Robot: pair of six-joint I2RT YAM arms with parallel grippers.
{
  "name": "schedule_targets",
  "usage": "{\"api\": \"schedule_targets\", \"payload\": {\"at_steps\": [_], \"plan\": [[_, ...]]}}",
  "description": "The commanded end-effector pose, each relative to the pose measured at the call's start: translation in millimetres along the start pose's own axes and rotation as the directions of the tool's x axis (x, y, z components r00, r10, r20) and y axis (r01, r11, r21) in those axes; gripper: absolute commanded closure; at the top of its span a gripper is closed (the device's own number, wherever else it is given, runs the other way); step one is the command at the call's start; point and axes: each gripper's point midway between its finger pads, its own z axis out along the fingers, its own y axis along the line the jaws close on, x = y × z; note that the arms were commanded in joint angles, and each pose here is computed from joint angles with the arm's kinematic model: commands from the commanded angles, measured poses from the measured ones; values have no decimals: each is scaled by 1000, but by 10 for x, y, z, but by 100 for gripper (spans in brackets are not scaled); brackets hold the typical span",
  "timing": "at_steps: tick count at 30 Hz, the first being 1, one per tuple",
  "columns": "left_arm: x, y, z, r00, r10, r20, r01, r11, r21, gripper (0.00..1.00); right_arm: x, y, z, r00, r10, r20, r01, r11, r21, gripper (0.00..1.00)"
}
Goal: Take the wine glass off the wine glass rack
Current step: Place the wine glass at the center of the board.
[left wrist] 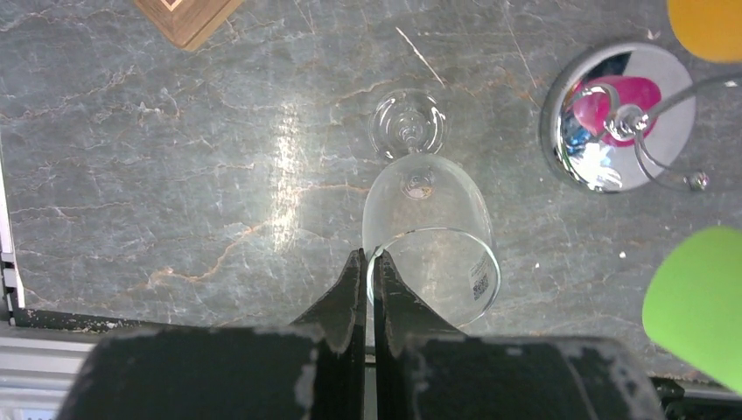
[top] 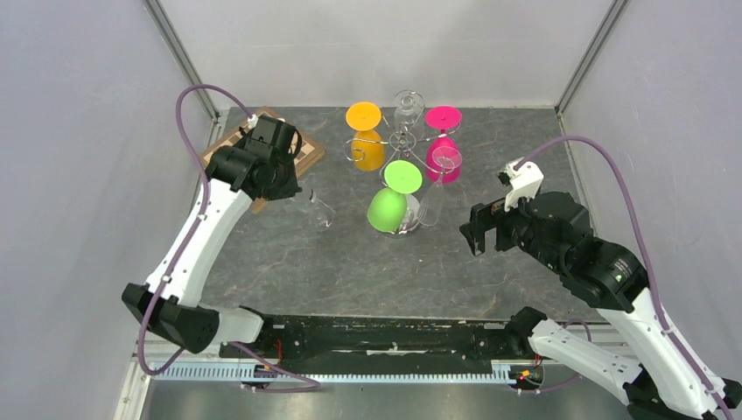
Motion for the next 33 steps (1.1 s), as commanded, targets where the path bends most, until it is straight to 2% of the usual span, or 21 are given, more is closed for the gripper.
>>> {"api": "schedule_targets", "payload": {"at_steps": [1,18,33], "plan": [[-410,-84,48,996,-20,83,14,997,69,98,-43,-40,-119,999,30,13,-30,999,19,2],[-971,-33,528,1000,-7,7,7,1000,-18,98,271,63,-9,998,58,-23,-59,997,-44,2],[-1084,-9,861,999,-6,-43,4,998,-59,98,394,83,34,998,61,-36,-63,996,-58,2]]}}
